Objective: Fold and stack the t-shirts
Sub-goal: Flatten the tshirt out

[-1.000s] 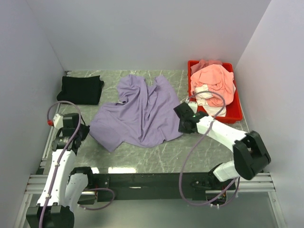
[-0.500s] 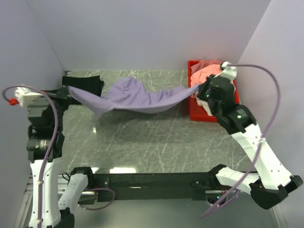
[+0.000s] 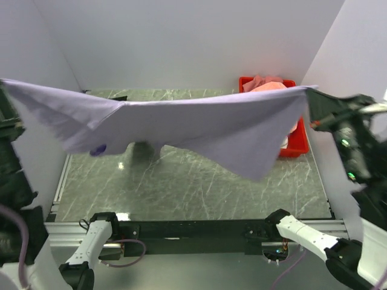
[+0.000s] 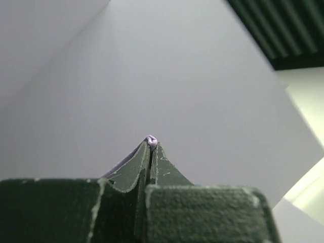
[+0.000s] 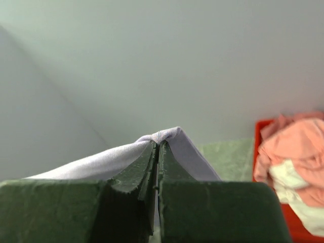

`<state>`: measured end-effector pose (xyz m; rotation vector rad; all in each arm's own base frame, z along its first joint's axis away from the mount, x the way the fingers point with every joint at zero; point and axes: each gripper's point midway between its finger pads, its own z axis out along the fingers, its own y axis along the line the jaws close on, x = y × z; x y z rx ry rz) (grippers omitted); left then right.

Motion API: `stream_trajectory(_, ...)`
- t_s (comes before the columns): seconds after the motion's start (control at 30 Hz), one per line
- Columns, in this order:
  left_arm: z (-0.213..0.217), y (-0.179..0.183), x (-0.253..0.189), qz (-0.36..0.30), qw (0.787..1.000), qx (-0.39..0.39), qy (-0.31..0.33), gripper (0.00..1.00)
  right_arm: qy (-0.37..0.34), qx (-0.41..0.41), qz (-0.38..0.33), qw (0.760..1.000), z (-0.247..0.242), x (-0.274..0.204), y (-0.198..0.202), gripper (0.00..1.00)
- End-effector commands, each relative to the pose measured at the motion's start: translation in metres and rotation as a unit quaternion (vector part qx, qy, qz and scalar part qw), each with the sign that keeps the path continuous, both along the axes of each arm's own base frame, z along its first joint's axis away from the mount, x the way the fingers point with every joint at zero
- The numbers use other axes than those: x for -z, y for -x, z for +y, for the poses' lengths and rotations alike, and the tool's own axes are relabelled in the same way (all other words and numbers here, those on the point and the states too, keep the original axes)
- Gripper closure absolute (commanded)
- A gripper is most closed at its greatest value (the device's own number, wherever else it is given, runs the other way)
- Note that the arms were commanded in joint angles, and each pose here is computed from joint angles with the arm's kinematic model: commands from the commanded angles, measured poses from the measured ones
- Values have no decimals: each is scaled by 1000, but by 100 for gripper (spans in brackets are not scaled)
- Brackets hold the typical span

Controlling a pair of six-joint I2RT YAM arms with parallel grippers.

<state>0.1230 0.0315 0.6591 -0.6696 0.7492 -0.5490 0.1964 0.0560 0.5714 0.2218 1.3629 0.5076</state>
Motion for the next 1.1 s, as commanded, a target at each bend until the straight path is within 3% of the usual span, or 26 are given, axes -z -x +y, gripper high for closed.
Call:
stream_trajectory(0.0, 12, 46, -39, -62, 996, -57, -18, 99, 0, -36, -41, 999, -6, -24, 38, 100)
stream_trajectory(0.27, 12, 93, -83, -124, 987, -87, -47, 99, -9, -114, -75, 991, 0, -37, 84, 100)
stream_trajectory(0.43, 17, 90, -88, -126, 985, -105, -50, 99, -13, -111, -76, 991, -2, -35, 85, 100)
stream_trajectory(0.53, 22, 59, -76, -96, 987, -115, -51, 99, -11, -94, -53, 994, 1, -23, 67, 100)
stream_trajectory(0.73, 23, -81, -13, 32, 988, -109, -106, 99, 20, -28, 47, 998, 20, 47, -16, 100)
stream_trajectory(0.83, 23, -162, 45, 113, 979, -97, -139, 99, 45, 28, 101, 994, 26, 90, -66, 100)
stream_trajectory(0.97, 26, -275, 165, 243, 951, -75, -175, 99, 73, 24, 168, 983, 43, 161, -145, 100)
stream_trajectory(1.07, 25, -325, 233, 302, 932, -55, -195, 99, 84, -23, 224, 971, 66, 233, -197, 100)
